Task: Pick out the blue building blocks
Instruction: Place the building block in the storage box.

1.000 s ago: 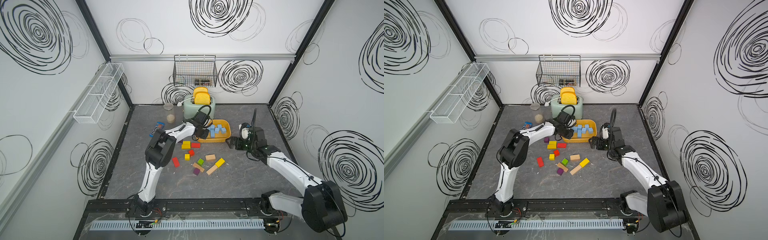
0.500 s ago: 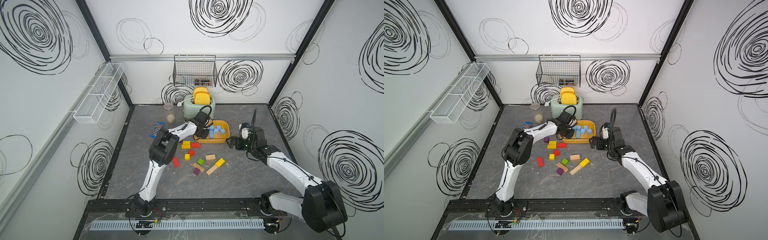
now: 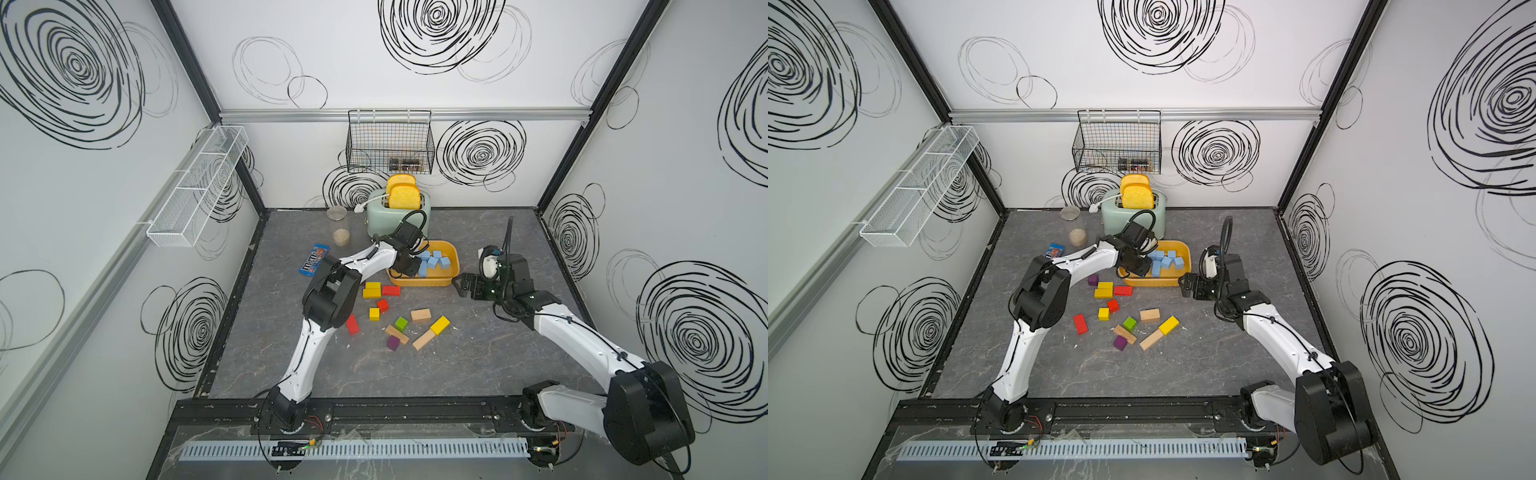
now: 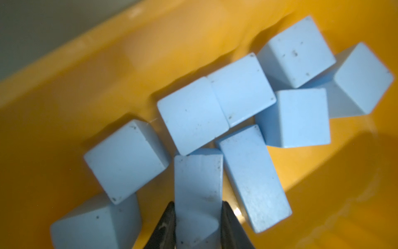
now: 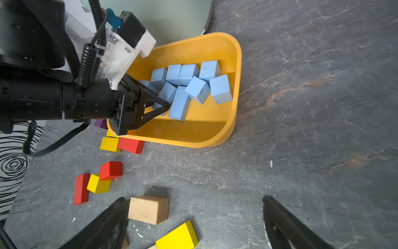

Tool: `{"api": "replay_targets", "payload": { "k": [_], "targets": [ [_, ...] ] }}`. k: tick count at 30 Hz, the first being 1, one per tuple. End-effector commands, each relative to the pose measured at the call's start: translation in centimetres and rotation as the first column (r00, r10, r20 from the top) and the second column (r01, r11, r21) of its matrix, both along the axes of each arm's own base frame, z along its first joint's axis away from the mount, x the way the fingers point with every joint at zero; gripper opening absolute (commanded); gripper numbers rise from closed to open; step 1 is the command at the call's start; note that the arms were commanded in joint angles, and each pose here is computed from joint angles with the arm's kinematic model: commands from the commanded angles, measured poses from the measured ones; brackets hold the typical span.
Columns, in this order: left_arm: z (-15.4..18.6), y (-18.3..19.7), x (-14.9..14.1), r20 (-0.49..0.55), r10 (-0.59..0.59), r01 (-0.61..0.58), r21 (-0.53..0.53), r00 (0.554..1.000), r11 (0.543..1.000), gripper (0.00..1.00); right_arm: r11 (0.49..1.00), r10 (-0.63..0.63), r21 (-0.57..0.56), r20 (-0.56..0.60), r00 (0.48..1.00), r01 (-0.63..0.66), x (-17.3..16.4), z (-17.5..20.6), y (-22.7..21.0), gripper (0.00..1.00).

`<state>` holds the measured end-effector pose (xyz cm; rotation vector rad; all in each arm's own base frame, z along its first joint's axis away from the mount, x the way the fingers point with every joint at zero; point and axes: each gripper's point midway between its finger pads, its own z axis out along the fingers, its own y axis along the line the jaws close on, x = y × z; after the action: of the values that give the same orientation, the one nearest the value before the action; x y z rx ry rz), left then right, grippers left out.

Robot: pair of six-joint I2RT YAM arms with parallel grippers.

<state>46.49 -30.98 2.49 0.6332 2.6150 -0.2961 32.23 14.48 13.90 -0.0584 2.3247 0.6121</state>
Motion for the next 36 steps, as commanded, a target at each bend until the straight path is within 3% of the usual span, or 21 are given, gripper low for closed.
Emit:
{"api": "replay_targets", "payload": {
  "k": [1, 9, 14, 26, 36],
  "targets": [
    [-1.2, 0.8, -1.0, -0.049, 0.023, -0.021, 0.038, 0.999, 0.999, 0.3, 1.0, 0.004, 0.003, 0.059, 0.998, -0.004, 0.8, 1.6, 0.3, 0.98],
    [0.1, 1.8, -0.9, -0.017, 0.059, -0.058, 0.064, 0.998, 0.996, 0.42, 1.0, 0.008, 0.005, 0.061, 0.998, -0.008, 0.8, 1.7, 0.3, 0.98],
    [2.0, 1.6, -0.9, 0.011, 0.069, -0.069, 0.022, 0.998, 0.997, 0.49, 1.0, 0.009, 0.008, 0.06, 0.998, -0.009, 0.8, 1.7, 0.4, 0.98],
    [11.3, -0.4, -1.5, 0.146, 0.038, -0.016, -0.154, 0.989, 0.988, 0.6, 0.997, 0.03, 0.063, 0.082, 0.996, -0.035, 0.5, 3.4, 0.9, 0.98],
    [18.5, 2.8, -3.1, 0.337, 0.101, -0.008, -0.266, 0.936, 0.964, 0.85, 0.989, 0.079, 0.113, 0.149, 0.986, -0.097, 0.1, 6.5, 1.8, 0.98]
  ]
}}
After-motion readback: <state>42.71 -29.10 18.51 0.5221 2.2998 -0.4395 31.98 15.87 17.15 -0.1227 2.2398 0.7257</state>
